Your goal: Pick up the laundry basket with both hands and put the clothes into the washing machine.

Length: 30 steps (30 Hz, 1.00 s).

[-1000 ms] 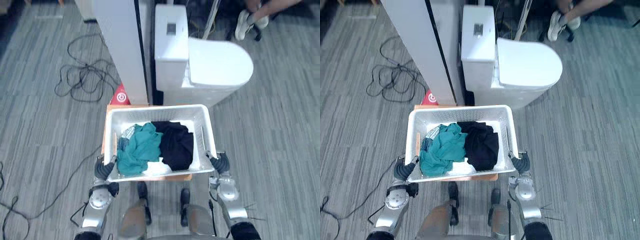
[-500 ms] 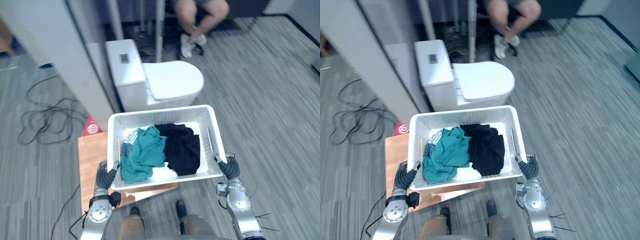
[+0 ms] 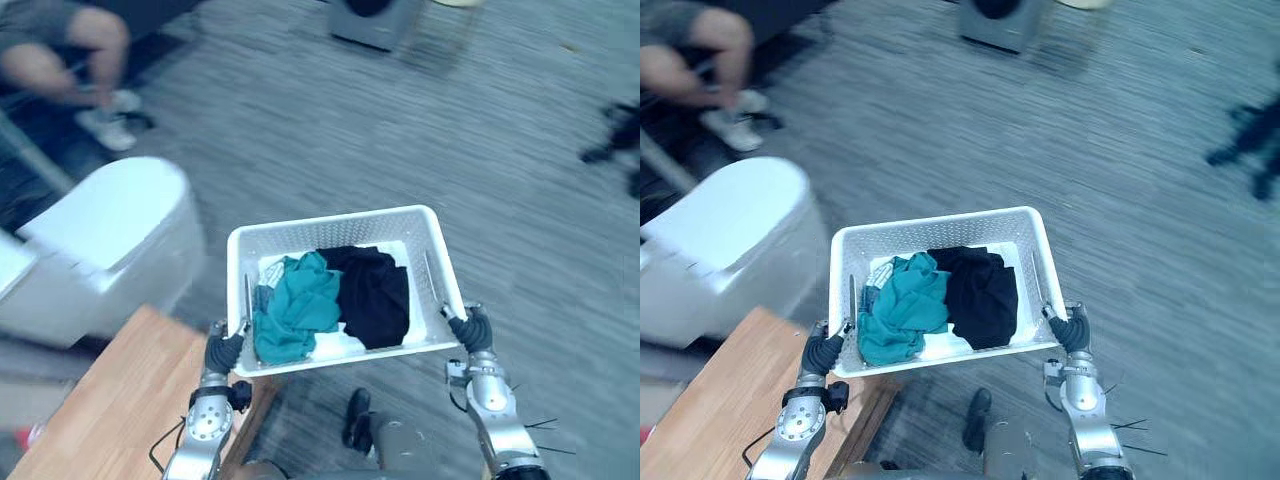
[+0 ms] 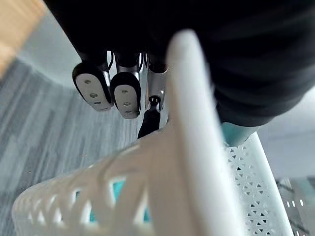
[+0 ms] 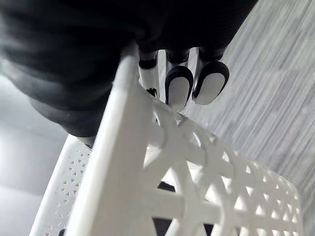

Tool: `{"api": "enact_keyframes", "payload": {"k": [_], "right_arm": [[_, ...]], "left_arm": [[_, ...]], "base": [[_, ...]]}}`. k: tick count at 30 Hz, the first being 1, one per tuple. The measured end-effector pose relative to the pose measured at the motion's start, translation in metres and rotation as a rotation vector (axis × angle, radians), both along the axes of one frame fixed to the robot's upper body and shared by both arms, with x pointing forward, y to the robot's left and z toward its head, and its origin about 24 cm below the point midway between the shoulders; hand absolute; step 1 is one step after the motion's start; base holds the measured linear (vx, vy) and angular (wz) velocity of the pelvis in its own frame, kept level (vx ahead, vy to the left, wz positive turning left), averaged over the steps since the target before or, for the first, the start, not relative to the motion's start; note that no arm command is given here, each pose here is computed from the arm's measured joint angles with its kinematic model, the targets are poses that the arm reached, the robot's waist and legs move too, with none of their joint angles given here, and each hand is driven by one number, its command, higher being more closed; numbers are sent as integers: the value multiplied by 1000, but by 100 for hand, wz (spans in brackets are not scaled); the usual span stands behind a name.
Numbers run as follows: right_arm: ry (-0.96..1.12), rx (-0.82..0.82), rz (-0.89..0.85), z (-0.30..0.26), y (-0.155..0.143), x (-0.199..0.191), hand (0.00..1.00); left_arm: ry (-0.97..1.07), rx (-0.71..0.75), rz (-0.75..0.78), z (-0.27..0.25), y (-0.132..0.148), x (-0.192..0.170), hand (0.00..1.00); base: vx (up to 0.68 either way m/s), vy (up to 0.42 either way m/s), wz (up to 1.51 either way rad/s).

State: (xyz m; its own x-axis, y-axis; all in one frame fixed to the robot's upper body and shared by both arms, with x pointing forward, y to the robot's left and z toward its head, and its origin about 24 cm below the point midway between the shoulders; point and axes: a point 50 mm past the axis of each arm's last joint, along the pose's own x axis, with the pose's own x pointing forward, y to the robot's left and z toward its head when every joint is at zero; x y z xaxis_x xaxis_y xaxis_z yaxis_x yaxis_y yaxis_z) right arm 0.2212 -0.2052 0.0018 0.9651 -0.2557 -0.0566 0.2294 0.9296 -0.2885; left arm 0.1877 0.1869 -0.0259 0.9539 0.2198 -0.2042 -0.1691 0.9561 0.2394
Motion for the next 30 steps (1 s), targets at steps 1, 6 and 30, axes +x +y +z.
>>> {"api": "enact_keyframes", "payload": {"k": [1, 6, 30], "right_arm": [[6, 5, -2, -1, 0, 0, 100], [21, 6, -4, 1, -3, 3, 100], [58, 3, 35, -6, 0, 10, 100]], "left_arm": [[7, -14, 4, -1, -1, -1, 100], [76, -108, 25, -15, -10, -19, 100], [1, -47, 2, 6, -1, -10, 100]], "base": [[306, -241, -183], [357, -92, -187], [605, 163, -1]]}}
